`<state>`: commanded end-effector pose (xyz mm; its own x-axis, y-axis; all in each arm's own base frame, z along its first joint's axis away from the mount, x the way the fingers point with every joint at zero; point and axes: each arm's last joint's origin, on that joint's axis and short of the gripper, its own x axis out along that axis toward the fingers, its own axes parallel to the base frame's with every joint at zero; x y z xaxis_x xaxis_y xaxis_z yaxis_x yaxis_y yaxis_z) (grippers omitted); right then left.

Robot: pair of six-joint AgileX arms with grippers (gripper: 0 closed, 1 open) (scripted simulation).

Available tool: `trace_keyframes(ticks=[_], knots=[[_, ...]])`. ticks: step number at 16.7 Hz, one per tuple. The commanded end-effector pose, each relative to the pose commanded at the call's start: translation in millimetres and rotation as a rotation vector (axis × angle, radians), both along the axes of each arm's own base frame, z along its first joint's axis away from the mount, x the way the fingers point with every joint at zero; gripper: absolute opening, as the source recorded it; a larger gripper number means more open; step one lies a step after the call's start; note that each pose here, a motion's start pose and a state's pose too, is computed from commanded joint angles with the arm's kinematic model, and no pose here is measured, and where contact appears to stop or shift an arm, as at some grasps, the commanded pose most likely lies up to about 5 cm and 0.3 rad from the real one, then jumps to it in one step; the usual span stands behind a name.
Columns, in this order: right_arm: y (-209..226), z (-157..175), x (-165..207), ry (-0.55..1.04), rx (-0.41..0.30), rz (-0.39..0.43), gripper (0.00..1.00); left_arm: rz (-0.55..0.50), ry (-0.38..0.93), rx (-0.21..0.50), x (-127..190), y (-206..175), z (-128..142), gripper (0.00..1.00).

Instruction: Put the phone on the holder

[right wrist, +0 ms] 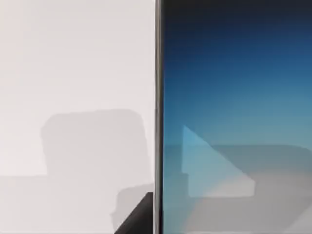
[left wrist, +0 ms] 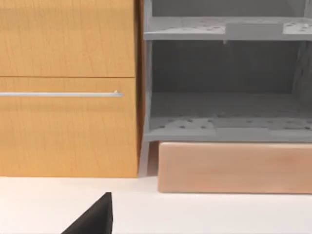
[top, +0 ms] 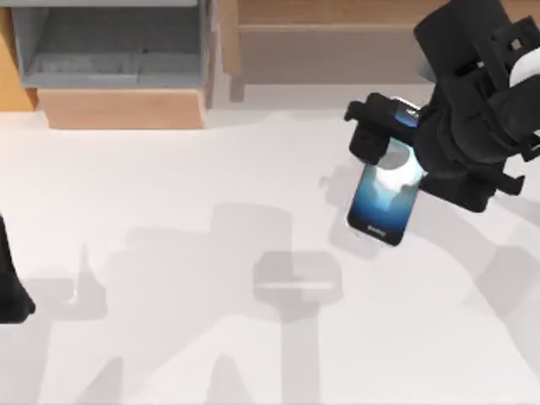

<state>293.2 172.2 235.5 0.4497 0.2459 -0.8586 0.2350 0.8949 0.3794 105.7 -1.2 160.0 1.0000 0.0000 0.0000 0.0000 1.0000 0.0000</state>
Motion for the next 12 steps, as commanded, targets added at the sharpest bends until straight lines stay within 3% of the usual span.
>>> trace_keyframes(ticks=[6, 12], knots=[[-76.2, 55.1, 11.1, -0.351, -0.014, -0.035, 0.0, 0.0, 0.0, 0.0, 0.0, 0.0, 0.0, 1.0], [-148.3, 75.1, 2.7, -0.579, -0.164, -0.127, 0.0, 0.0, 0.0, 0.0, 0.0, 0.0, 0.0, 1.0]])
